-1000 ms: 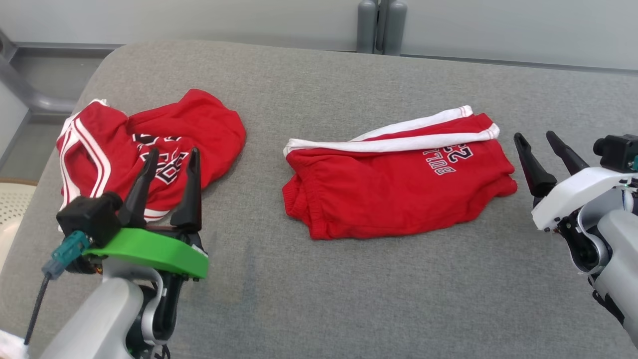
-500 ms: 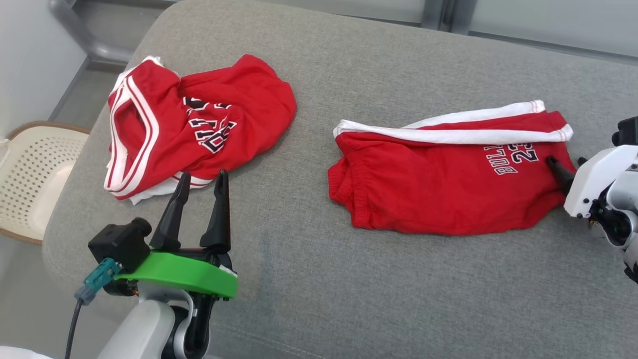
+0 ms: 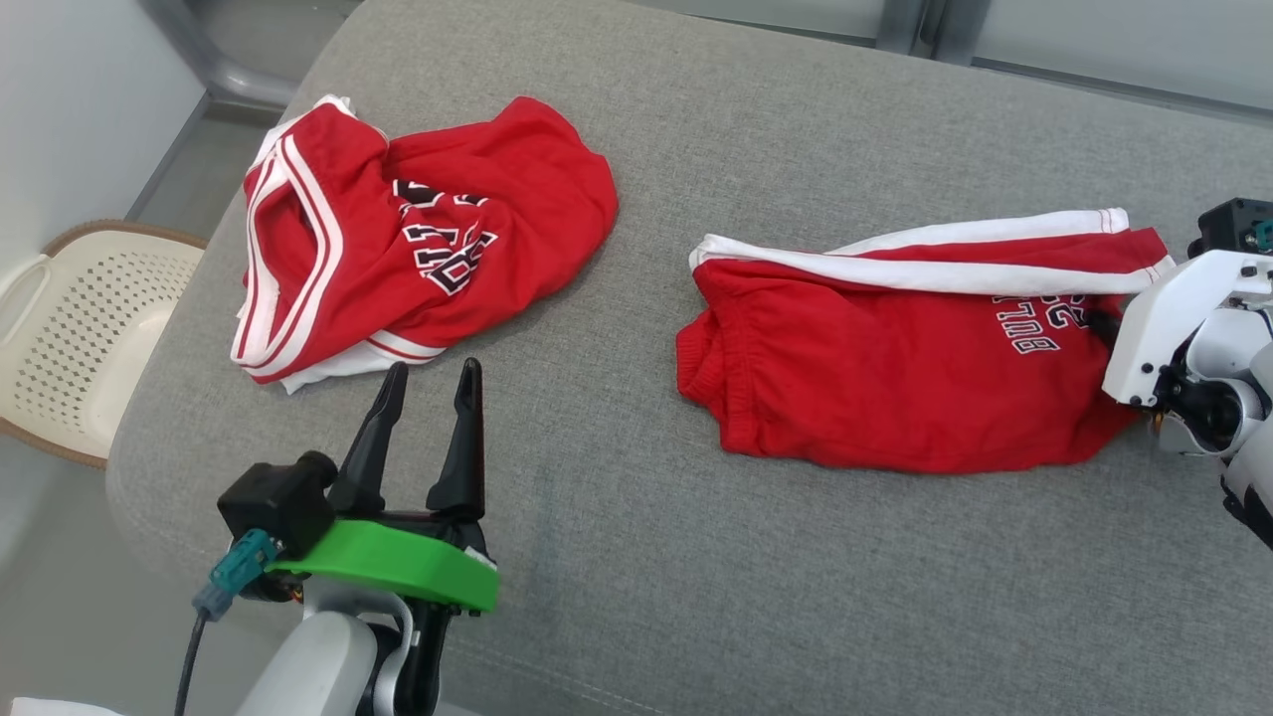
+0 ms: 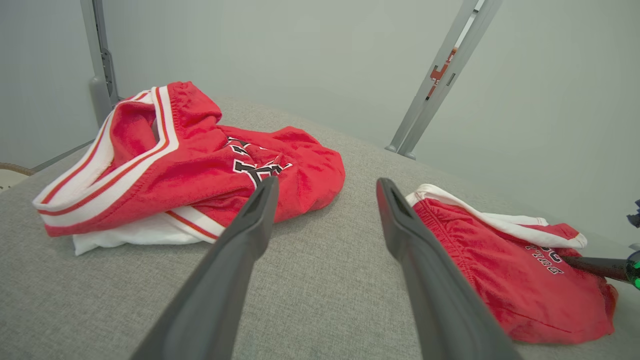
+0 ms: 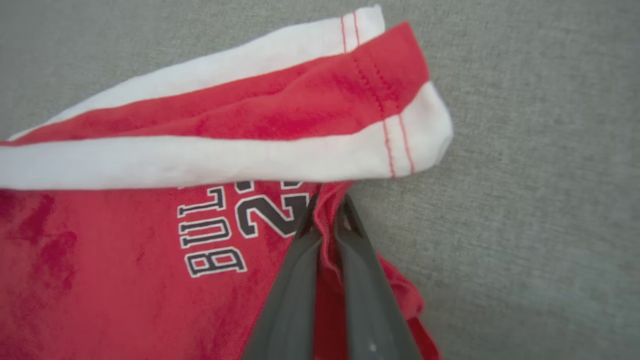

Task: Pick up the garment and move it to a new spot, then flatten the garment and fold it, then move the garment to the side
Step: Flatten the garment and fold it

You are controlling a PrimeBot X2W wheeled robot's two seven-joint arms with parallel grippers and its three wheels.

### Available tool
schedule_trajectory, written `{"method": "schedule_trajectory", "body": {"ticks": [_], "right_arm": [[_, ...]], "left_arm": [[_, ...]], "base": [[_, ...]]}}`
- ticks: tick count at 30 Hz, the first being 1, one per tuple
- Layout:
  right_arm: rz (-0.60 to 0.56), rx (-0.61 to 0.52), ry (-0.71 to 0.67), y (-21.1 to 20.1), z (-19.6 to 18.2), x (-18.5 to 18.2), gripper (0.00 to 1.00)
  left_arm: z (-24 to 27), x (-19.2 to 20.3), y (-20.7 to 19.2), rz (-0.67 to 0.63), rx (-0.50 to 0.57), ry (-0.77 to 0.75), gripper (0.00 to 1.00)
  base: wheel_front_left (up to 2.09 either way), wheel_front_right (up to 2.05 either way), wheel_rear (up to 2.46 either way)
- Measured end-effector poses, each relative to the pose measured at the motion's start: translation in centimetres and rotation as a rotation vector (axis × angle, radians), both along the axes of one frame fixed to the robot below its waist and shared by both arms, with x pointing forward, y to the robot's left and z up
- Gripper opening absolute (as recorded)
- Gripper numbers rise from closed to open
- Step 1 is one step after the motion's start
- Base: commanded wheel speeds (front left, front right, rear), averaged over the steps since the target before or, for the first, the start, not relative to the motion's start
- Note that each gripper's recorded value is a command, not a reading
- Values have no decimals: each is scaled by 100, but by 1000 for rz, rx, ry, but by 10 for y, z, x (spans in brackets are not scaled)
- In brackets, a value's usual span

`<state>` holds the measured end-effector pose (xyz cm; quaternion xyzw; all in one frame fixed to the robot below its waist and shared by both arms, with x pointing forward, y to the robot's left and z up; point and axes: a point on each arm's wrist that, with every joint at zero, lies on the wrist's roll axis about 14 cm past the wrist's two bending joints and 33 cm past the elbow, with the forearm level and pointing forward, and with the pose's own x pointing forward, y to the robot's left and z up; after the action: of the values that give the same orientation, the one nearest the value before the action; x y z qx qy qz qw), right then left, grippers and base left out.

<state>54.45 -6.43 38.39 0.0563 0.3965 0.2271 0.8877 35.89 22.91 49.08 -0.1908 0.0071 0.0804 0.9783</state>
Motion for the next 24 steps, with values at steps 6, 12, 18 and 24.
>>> {"method": "schedule_trajectory", "body": {"ticks": [6,12,18,24], "right_arm": [[-93,93,-59,-15,11,-10,0],[-199,108,-103,-62,23,-24,0],[-301,76,-183,-121,44,-34,0],[-319,78,-245,-136,66,-40,0]], "left_arm": [[3,1,-7,-38,96,-13,100],[7,6,-26,-95,99,-45,100],[14,14,-54,-174,87,-88,100],[19,17,-69,-216,77,-117,100]], "base": [[0,0,0],[0,0,0],[0,0,0],[0,0,0]]}}
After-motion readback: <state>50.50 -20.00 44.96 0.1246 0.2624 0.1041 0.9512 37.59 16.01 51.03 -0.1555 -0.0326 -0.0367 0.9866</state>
